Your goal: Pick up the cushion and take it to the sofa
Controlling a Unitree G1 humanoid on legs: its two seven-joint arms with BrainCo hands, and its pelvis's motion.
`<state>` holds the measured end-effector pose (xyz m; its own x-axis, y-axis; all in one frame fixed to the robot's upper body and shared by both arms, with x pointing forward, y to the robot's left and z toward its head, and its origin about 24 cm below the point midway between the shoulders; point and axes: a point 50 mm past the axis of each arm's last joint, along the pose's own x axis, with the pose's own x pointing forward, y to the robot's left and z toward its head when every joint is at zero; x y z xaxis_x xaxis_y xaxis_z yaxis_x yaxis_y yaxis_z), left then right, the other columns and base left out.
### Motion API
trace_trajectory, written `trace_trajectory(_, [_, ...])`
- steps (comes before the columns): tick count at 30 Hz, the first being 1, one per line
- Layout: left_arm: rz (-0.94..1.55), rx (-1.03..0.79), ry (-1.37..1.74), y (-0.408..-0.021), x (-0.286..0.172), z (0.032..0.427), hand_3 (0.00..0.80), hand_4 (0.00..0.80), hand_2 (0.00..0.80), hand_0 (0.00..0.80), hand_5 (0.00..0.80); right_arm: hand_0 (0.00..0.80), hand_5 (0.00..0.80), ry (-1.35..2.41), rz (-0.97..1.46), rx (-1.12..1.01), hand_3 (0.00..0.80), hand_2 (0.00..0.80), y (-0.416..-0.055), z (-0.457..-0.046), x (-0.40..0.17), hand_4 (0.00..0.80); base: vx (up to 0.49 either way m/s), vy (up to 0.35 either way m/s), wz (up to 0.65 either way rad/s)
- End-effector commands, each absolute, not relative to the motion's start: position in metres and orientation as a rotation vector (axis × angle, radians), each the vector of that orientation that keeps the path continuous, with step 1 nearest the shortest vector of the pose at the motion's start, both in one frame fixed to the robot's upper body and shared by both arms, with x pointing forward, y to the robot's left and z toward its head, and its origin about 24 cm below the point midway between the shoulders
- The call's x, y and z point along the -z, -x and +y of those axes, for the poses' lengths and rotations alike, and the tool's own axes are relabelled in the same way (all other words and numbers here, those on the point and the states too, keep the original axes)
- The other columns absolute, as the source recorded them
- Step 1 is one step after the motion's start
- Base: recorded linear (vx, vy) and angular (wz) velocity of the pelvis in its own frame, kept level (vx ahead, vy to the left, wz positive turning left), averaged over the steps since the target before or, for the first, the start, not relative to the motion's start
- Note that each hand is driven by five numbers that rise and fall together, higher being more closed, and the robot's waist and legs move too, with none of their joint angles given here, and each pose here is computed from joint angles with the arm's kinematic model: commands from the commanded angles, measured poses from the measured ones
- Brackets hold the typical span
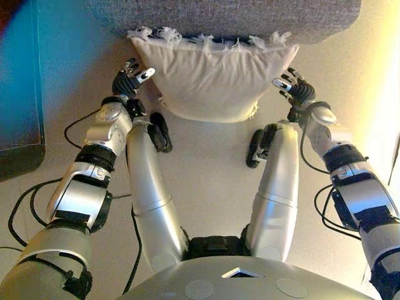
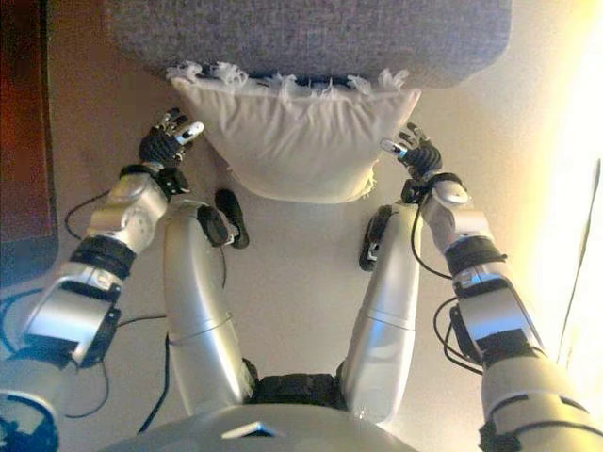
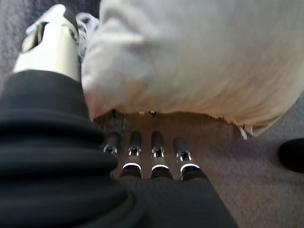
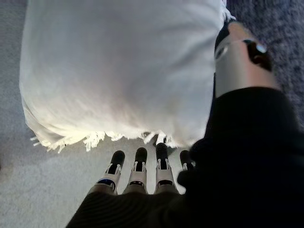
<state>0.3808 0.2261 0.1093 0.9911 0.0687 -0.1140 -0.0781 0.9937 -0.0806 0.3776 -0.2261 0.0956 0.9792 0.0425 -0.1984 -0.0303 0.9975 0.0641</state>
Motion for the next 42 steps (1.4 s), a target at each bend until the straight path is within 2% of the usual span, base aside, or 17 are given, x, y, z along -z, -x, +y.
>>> trace_trajectory(1, [0.106, -0.073, 0.087, -0.385, -0.12, 0.235, 0.0, 0.0, 0.0, 0.0, 0.0, 0.0, 0.0, -0.077, 0.16, -0.088, 0.0, 0.0, -0.383, -0.224, -0.11, 0.0, 0.0, 0.0, 0.0])
trace_trajectory(10, [0.11, -0.05, 0.06, -0.393, -0.134, 0.235, 0.0, 0.0, 0.0, 0.0, 0.0, 0.0, 0.0, -0.101, 0.113, -0.137, 0.0, 0.0, -0.393, -0.21, -0.131, 0.0, -0.006, 0.026, 0.0])
trace_trajectory(16, [0.098, 0.081, 0.038, -0.399, -0.142, 0.216, 0.0, 0.0, 0.0, 0.0, 0.0, 0.0, 0.0, -0.096, 0.11, -0.173, 0.0, 0.0, -0.398, -0.198, -0.14, 0.0, -0.019, 0.015, -0.01])
trace_trajectory(21, [0.095, 0.116, 0.012, -0.403, -0.145, 0.203, 0.0, 0.0, 0.0, 0.0, 0.0, 0.0, 0.0, -0.086, 0.118, -0.196, 0.0, 0.0, -0.401, -0.186, -0.142, 0.0, -0.028, -0.011, 0.01])
trace_trajectory(27, [0.063, 0.218, 0.022, -0.405, -0.152, 0.185, 0.0, 0.0, 0.0, 0.0, 0.0, 0.0, 0.0, -0.106, 0.077, -0.328, 0.0, 0.0, -0.402, -0.164, -0.151, 0.0, -0.033, -0.019, 0.01])
trace_trajectory(28, [0.055, 0.247, 0.032, -0.405, -0.154, 0.181, 0.188, 0.188, 0.188, 0.188, 0.188, 0.107, 0.107, -0.107, 0.065, -0.351, 0.107, 0.107, -0.402, -0.16, -0.154, 0.107, -0.035, -0.021, 0.0])
trace_trajectory(29, [0.044, 0.293, 0.048, -0.404, -0.155, 0.176, 0.8, 0.8, 0.8, 0.8, 0.8, 0.8, 0.8, -0.104, 0.047, -0.375, 0.8, 0.8, -0.401, -0.154, -0.157, 0.8, 0.0, 0.0, 0.0])
trace_trajectory(32, [0.033, 0.365, 0.062, -0.402, -0.154, 0.166, 0.8, 0.8, 0.8, 0.8, 0.8, 0.8, 0.8, -0.084, 0.021, -0.401, 0.8, 0.8, -0.398, -0.146, -0.158, 0.8, 0.0, 0.0, 0.0])
trace_trajectory(42, [-0.011, 0.362, 0.107, -0.398, -0.15, 0.165, 0.8, 0.8, 0.8, 0.8, 0.8, 0.8, 0.8, -0.117, -0.001, -0.42, 0.8, 0.8, -0.393, -0.138, -0.155, 0.8, -0.002, 0.001, 0.01])
